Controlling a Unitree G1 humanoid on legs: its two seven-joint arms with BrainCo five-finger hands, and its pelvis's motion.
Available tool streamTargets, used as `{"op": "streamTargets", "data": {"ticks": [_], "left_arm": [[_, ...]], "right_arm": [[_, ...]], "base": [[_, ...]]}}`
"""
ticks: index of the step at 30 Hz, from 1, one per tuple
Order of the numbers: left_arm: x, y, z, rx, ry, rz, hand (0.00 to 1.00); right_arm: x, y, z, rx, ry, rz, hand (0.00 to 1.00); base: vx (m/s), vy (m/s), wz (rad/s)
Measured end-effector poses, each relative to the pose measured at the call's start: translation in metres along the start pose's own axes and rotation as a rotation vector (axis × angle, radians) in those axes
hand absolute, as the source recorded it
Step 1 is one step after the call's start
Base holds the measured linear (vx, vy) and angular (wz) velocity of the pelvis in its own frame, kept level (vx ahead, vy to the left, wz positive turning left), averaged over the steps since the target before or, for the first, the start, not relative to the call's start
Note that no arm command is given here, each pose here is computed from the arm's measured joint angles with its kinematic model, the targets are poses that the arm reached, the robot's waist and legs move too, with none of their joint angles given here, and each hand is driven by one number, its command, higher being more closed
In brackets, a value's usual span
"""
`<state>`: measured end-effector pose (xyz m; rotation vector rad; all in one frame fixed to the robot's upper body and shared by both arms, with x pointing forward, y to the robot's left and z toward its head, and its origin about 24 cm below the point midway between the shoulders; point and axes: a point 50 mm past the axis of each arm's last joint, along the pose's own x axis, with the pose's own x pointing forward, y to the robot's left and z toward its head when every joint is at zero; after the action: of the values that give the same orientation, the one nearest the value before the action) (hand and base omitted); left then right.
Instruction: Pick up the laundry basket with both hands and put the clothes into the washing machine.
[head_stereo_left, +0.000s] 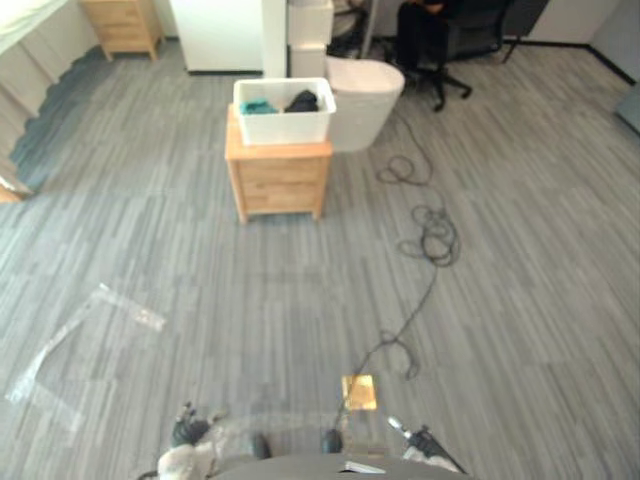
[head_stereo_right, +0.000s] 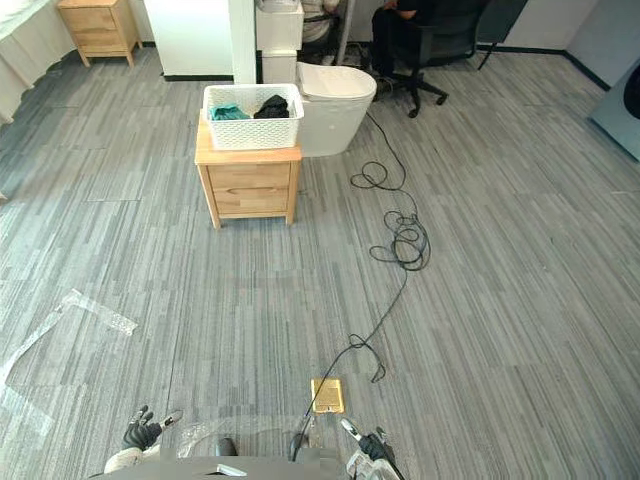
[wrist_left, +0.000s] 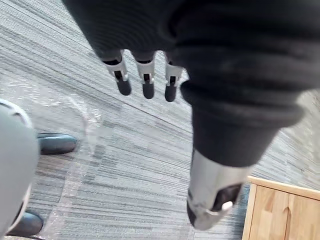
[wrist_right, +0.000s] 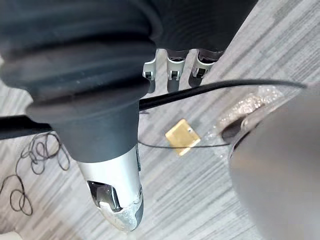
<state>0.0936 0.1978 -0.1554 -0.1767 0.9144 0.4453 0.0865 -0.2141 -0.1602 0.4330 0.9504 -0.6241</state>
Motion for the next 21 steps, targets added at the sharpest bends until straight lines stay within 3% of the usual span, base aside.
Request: {"op": "streamTargets", "data": {"ticks": [10, 14, 18, 21], "left_arm": [[0.006, 0.001, 0.012, -0.037, -0.018, 0.024, 0.00], [0.004, -0.003, 0.008, -0.143, -0.007, 0.056, 0.00], [0.001, -0.021, 0.005, -0.230, -0.002, 0.040, 0.00], [0.001, -0.019, 0.012, -0.301, -0.036, 0.062, 0.00]], "right_arm": [[0.001, -0.008, 0.009, 0.052, -0.035, -0.025, 0.00], [-0.005, -0.023, -0.007, 0.092, 0.010, -0.072, 0.00], [-0.004, -0.023, 0.009, 0.129, -0.062, -0.068, 0.00], [-0.004, -0.017, 0.012, 0.091, -0.078, -0.049, 0.00]], "base": [[0.30, 0.020, 0.16], [0.65, -0.261, 0.29], [0.49, -0.360, 0.20], [0.52, -0.323, -0.12]]}}
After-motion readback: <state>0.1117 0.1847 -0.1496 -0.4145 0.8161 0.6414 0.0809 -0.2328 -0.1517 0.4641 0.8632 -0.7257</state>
